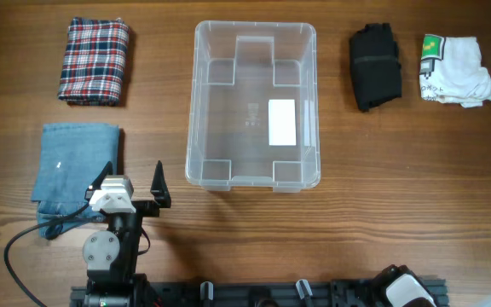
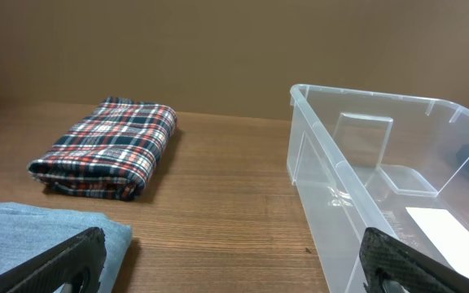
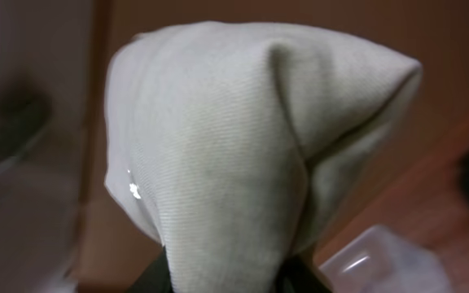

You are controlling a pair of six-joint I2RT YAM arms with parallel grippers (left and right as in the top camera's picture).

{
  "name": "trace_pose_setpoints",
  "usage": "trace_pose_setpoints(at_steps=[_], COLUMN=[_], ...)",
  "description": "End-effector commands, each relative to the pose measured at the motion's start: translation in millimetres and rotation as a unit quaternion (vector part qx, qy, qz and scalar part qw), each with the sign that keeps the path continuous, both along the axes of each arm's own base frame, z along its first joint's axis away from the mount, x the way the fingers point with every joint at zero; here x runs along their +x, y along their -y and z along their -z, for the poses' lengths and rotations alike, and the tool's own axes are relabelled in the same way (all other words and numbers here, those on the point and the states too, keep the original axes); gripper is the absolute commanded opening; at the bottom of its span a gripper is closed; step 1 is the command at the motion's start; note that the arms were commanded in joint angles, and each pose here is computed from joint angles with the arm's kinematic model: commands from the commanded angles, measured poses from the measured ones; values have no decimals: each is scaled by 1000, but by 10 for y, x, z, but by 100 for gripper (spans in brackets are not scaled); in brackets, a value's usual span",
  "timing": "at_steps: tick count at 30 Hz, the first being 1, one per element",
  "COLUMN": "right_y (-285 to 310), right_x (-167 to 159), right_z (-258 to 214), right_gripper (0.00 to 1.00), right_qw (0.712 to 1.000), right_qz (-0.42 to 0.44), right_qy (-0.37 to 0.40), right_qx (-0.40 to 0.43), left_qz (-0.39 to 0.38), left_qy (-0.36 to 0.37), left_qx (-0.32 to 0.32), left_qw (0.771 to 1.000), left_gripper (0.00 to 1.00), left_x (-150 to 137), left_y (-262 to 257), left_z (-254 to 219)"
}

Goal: Pack container
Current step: 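Carry the cream garment left over the bin and lower it inside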

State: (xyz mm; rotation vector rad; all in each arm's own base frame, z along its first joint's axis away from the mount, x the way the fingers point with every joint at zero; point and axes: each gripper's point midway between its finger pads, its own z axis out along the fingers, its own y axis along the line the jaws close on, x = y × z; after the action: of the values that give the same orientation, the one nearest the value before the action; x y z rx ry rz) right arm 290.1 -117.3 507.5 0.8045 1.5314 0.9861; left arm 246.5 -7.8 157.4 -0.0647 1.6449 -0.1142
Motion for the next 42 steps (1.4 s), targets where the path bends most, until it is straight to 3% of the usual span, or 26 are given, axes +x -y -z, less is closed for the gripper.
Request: trace_pose_setpoints(at_steps=[1, 12, 17, 24, 30, 42], right_y=[62, -751, -1523, -2371, -2877, -3450], right_x=[-136, 284, 728, 1308, 1648, 1919], right_z=[-229, 568, 1071, 1793, 2205, 2949], right_gripper=[4, 4, 4, 5, 5, 5], right_qw=[964, 941, 895, 845, 836, 818], right_qz=[83, -73, -194, -283, -329, -391], right_qy=[9, -98, -131, -161, -153, -169], right_qx=[-251, -316, -381, -423, -411, -387], left_qz=[-5, -5, -5, -5, -5, -5], left_qy=[0, 0, 0, 0, 0, 0], left_qx=[8, 8, 8, 8, 8, 8], left_qw=[1000, 1000, 1000, 1000, 1000, 1000], left_gripper=[100, 100, 100, 100, 100, 100], left_x=[-3, -3, -3, -3, -3, -3], left_y=[-24, -24, -24, -24, -24, -24], left_z=[7, 8, 8, 7, 7, 7])
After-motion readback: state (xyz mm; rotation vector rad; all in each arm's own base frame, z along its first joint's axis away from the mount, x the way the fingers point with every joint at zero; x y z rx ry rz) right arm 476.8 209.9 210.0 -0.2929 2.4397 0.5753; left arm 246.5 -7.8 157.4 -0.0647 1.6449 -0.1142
